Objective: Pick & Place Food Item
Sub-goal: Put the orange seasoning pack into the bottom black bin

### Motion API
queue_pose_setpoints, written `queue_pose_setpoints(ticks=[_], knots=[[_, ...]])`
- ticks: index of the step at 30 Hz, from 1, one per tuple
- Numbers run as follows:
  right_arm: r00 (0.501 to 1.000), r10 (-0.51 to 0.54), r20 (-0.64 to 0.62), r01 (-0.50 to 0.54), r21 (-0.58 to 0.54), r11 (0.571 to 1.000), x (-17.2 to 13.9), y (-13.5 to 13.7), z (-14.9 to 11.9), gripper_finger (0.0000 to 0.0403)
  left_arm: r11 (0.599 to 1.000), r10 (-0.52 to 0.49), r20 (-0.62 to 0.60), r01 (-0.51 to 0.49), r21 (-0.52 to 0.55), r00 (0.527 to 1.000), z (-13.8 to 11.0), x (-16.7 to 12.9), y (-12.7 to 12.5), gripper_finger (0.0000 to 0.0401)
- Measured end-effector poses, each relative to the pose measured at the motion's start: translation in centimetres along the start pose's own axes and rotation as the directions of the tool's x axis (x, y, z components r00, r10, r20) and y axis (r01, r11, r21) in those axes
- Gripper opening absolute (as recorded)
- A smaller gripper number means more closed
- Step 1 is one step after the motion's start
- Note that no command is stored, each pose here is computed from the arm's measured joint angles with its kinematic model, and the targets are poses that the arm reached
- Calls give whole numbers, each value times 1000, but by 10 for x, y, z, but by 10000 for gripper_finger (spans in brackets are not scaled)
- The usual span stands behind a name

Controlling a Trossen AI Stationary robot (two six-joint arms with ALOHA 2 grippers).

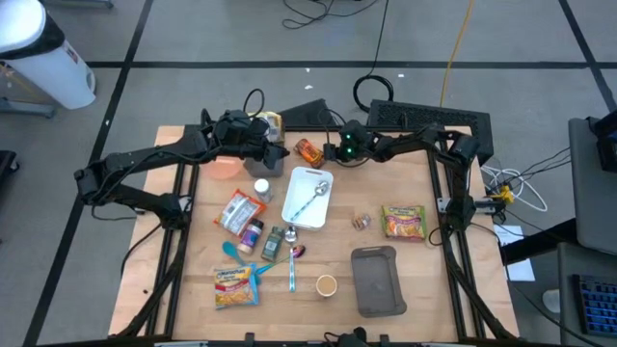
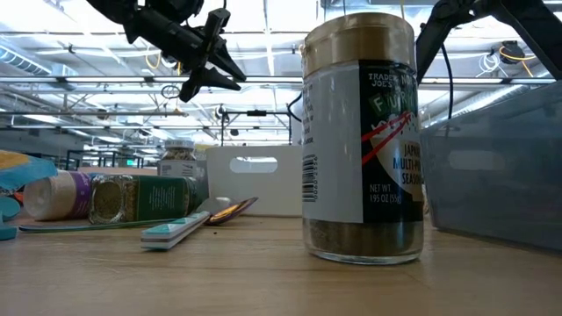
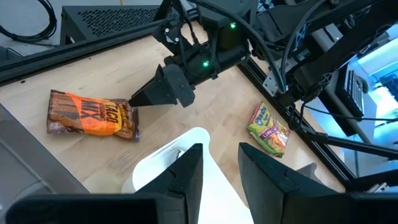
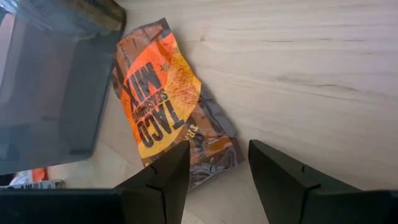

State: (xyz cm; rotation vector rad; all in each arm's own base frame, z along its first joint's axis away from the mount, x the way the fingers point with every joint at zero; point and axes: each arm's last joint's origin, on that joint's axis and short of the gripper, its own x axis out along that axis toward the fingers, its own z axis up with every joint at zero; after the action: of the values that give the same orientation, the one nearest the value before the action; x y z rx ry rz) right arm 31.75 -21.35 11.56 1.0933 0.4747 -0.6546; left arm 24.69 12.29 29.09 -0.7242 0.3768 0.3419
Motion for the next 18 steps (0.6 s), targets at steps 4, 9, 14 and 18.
queue_pose_setpoints(ticks=[4,9,14,18], knots=[[1000,0,-9,0,-5,1000,0,0,-1,137,1000,0,0,0,0,1000,0,0,0,108],[999,6,-32,-7,-22,1000,0,-1,-2,96,1000,0,0,0,0,1000,0,0,0,108],[999,4,-38,-5,-28,1000,0,-1,-3,55,1000,0,0,0,-4,1000,0,0,0,108],[999,1,-46,-3,-43,999,1,-2,-3,15,1000,0,0,0,-4,1000,0,0,0,108]])
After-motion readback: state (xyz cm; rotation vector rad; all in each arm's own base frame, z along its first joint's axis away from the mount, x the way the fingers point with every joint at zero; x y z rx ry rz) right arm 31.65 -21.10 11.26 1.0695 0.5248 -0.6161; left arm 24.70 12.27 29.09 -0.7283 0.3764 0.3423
